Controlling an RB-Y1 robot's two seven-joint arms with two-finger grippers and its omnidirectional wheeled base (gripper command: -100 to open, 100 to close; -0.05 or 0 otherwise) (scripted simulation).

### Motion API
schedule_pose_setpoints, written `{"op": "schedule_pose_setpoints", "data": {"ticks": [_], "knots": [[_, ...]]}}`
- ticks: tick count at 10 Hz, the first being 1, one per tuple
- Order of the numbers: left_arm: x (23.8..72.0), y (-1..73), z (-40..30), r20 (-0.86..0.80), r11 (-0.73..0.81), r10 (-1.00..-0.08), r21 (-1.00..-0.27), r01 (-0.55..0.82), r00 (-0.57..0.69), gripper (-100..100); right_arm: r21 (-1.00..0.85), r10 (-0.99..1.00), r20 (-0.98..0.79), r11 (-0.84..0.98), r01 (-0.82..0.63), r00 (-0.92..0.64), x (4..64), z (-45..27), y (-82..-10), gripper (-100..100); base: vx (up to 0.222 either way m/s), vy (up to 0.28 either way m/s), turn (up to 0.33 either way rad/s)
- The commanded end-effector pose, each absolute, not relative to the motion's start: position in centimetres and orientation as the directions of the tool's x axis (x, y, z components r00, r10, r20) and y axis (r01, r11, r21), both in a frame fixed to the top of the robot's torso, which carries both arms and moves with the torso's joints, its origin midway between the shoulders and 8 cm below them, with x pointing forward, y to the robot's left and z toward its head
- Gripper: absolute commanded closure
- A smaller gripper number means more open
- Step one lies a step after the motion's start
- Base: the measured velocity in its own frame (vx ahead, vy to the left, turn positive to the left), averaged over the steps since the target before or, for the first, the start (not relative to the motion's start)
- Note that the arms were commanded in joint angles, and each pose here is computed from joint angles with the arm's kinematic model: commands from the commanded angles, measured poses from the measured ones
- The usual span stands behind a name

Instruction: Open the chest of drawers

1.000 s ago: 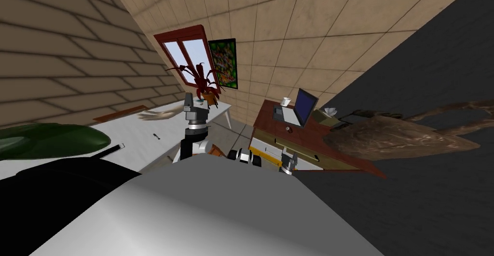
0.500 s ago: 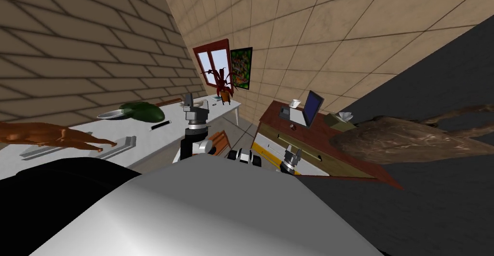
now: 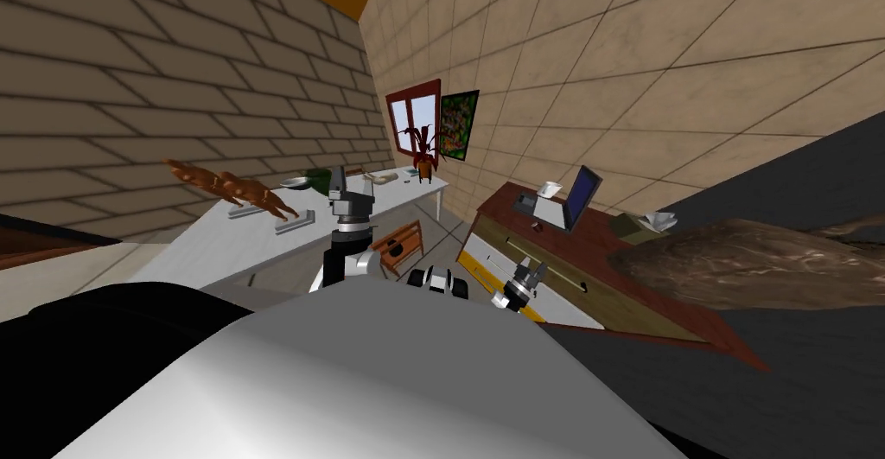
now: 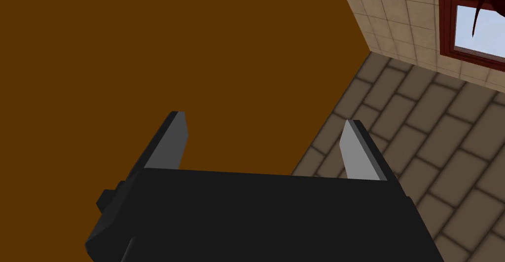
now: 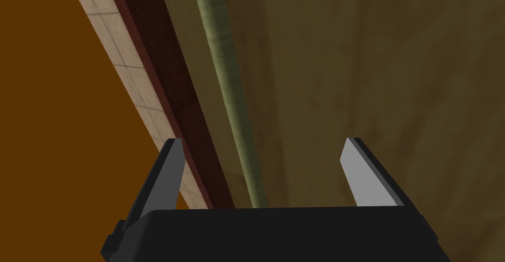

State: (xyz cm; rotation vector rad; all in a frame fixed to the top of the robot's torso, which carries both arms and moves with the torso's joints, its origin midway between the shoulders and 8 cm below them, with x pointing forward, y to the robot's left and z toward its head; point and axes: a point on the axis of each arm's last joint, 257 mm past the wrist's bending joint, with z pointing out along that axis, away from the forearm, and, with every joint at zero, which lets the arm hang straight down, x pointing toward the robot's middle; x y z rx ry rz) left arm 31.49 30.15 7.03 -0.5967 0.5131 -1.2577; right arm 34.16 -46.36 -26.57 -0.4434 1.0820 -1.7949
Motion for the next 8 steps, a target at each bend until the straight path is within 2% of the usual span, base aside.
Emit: {"op": "schedule_pose_setpoints", "data": {"ticks": [1,8], "knots": [[31.5,30.2,7.0,-0.033,0.197,-0.971,-0.669,0.717,0.235,0,-0.824,-0.876,-0.153,-0.143,0.549,-0.458,34.2,-26.4,-45.7,100,0.058,0.002,-0.334],[31.5,30.2,7.0,-0.034,0.197,-0.971,-0.669,0.717,0.235,0,-0.821,-0.977,-0.147,0.033,0.571,-0.154,29.7,-27.8,-37.9,100,0.243,0.034,-0.427]]}}
